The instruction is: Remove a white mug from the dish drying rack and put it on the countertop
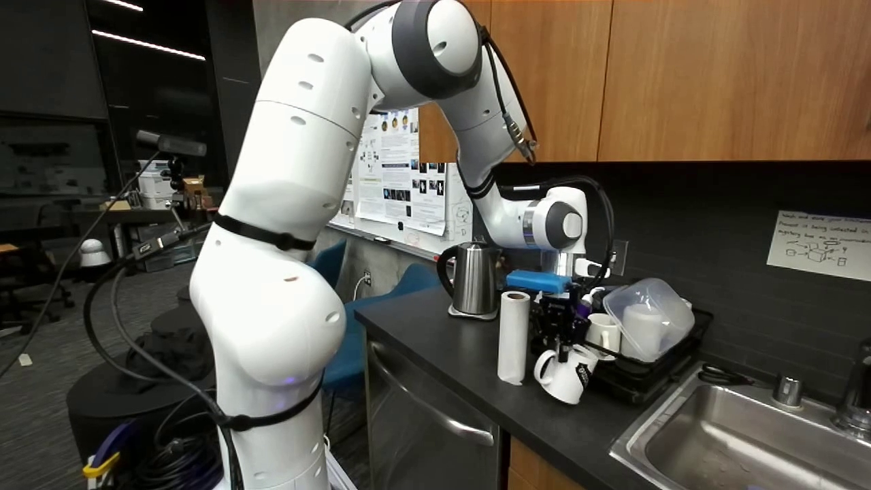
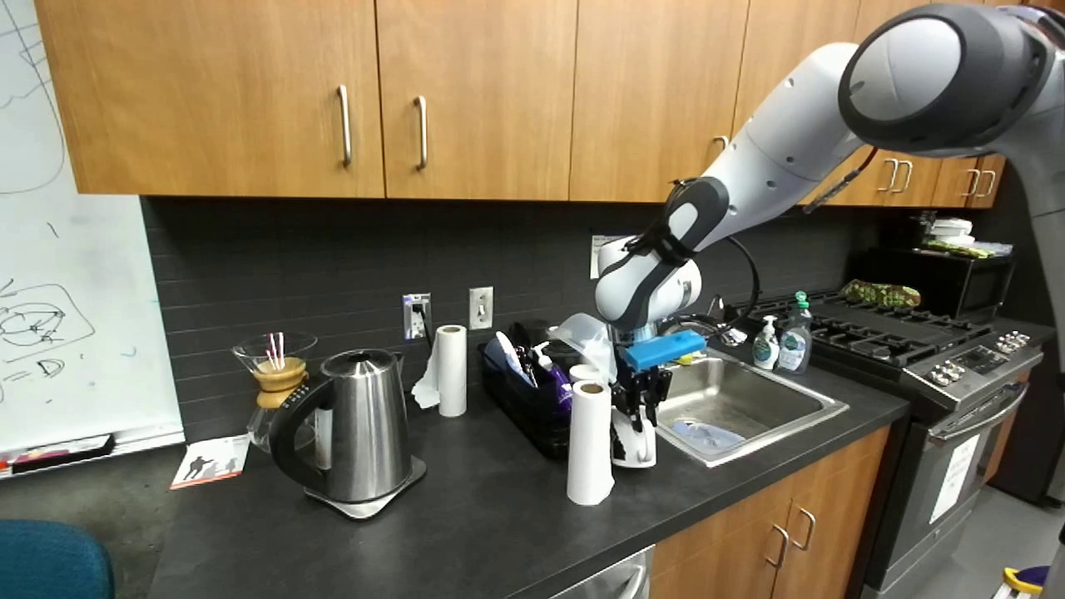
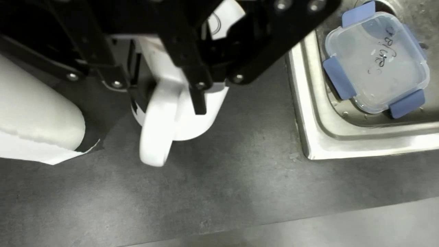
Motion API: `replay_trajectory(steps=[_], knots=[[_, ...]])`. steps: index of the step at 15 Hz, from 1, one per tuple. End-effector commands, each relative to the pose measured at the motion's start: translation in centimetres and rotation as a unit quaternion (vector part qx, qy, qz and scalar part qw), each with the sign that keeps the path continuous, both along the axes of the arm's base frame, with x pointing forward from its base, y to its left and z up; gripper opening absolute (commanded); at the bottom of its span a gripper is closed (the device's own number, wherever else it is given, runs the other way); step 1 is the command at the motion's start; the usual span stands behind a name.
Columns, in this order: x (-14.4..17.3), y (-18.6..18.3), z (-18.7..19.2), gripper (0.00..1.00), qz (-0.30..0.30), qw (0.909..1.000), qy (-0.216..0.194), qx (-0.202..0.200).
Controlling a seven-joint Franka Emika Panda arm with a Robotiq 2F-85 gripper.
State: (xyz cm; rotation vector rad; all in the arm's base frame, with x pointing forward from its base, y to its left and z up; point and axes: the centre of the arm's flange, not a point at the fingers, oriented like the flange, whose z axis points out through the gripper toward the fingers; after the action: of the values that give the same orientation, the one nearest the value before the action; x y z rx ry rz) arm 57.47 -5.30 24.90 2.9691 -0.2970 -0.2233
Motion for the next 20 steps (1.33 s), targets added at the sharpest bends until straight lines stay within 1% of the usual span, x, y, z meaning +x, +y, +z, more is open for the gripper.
replay_trajectory(steps=[1,2,5,6,7,14,20], knots=[[1.1,-0.3,0.4,0.63,0.004,0.9999,0.002,0.013],[1.1,-0.4,0.4,0.69,0.004,0.9999,0.004,0.013],[1.4,-0.8,0.6,0.91,0.005,0.9999,0.001,0.014],[1.5,-1.0,0.7,0.97,0.006,0.9999,0.0,0.014],[1.5,-1.1,0.9,1.0,0.007,0.9999,-0.002,0.016],[1.4,-2.4,2.7,1.0,0.011,0.9994,-0.011,0.032],[1.6,-4.0,4.6,1.0,0.009,0.9992,-0.028,0.026]])
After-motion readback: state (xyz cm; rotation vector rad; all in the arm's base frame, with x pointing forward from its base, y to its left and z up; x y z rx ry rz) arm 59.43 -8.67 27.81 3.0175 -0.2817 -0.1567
